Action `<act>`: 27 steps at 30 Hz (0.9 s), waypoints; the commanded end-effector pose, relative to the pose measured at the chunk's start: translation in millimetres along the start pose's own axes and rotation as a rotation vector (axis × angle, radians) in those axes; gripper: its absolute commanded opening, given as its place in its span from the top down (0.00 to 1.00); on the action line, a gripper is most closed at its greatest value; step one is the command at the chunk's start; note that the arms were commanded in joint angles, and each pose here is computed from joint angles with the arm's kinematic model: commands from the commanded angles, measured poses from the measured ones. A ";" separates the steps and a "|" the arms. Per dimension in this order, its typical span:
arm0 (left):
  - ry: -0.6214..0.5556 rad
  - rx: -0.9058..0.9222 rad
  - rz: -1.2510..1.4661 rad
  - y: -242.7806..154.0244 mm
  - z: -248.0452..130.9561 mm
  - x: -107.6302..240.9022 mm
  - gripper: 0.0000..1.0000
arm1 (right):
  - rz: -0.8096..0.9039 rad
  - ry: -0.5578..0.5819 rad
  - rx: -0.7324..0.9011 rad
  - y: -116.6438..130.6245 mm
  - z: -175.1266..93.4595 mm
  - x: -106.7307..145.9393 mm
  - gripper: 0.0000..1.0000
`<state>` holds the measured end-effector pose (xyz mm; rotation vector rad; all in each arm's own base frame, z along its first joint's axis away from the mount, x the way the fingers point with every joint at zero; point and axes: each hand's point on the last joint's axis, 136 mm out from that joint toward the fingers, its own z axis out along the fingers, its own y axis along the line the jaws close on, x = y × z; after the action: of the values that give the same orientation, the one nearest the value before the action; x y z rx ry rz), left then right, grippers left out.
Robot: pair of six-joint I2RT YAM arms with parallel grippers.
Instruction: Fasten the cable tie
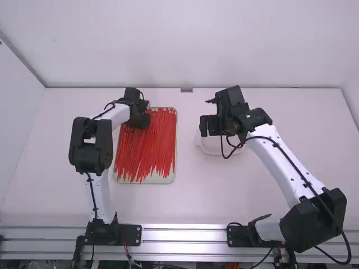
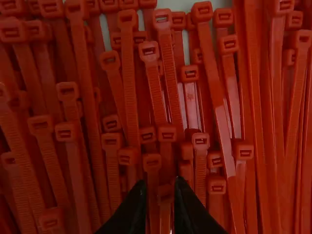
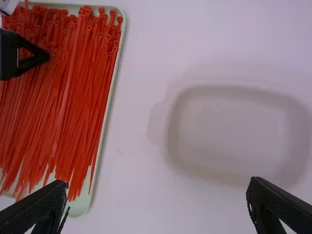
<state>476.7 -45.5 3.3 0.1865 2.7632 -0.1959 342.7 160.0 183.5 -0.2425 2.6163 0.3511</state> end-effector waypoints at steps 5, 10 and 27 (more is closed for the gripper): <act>0.026 0.002 0.029 -3.2 7.0 7.3 0.82 | 0.000 -0.009 0.002 -0.7 -3.4 1.2 0.02; 0.028 0.001 0.026 -3.1 7.0 7.7 0.85 | 0.001 -0.003 0.004 -1.6 -2.3 3.4 0.02; 0.046 0.002 0.031 -5.3 16.3 22.3 0.87 | 0.000 -0.003 0.003 -1.4 -2.4 3.3 0.02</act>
<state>474.5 -49.2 -3.0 0.2132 2.7545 -0.1954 341.0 159.6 179.9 -0.2428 2.6256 0.3491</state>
